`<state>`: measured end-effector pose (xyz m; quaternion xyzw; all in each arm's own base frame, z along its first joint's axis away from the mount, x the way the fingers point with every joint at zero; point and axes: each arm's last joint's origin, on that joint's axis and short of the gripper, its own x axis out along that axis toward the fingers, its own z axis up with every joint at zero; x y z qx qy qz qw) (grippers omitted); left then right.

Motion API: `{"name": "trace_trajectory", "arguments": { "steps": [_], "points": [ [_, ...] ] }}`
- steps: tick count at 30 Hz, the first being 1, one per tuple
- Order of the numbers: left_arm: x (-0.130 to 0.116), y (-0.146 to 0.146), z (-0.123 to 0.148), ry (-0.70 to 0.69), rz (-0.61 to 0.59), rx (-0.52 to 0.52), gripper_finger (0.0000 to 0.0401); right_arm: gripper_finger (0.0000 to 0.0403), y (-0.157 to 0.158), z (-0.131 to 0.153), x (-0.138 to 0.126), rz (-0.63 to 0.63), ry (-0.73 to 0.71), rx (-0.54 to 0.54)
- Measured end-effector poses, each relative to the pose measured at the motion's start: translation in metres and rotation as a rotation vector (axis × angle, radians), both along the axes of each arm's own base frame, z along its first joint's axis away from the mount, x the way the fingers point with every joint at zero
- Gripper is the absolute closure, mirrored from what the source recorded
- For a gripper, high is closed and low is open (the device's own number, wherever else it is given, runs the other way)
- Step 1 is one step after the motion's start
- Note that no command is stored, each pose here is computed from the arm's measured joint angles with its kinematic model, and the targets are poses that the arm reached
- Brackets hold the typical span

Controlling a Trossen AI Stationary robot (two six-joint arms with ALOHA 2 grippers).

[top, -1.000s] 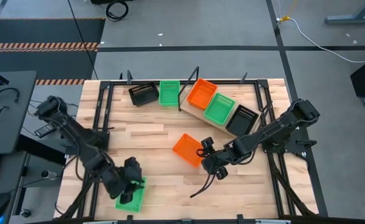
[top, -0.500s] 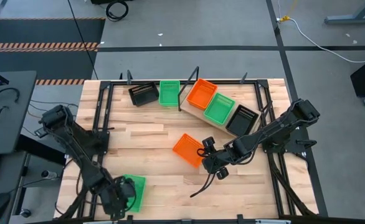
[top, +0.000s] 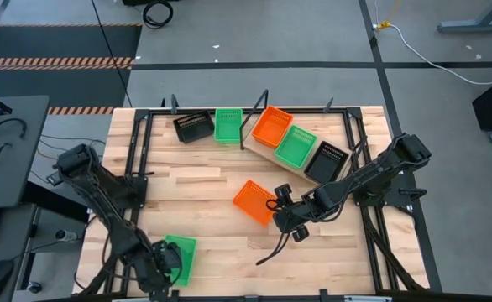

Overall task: Stack baskets on shelf by color
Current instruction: Stack the bottom green basket on top of the green basket on the shelf

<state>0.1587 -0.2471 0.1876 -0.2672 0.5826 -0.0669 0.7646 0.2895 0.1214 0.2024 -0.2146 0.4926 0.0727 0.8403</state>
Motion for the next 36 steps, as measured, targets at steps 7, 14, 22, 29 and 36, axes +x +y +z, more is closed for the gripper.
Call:
{"name": "trace_trajectory", "arguments": {
  "steps": [7,14,22,29,36],
  "points": [
    [0.006,-0.011,-0.015,0.008,-0.031,-0.022,0.0193,0.0172,0.000,0.000,-0.001,0.000,0.007,-0.003],
    [0.009,-0.012,-0.040,0.040,-0.096,0.088,0.0205,0.0172,-0.001,0.000,0.000,-0.002,0.006,-0.003],
    [0.021,0.004,-0.051,0.067,-0.194,0.206,0.0293,0.0172,-0.001,0.000,-0.001,-0.004,0.007,-0.003],
    [0.043,0.030,-0.050,0.011,-0.223,0.353,0.0391,0.0172,-0.001,0.000,0.000,-0.022,0.004,0.003],
    [0.073,0.055,-0.023,0.048,-0.298,0.547,0.0396,0.0172,-0.004,-0.002,-0.004,-0.064,0.036,-0.020]
  ]
}}
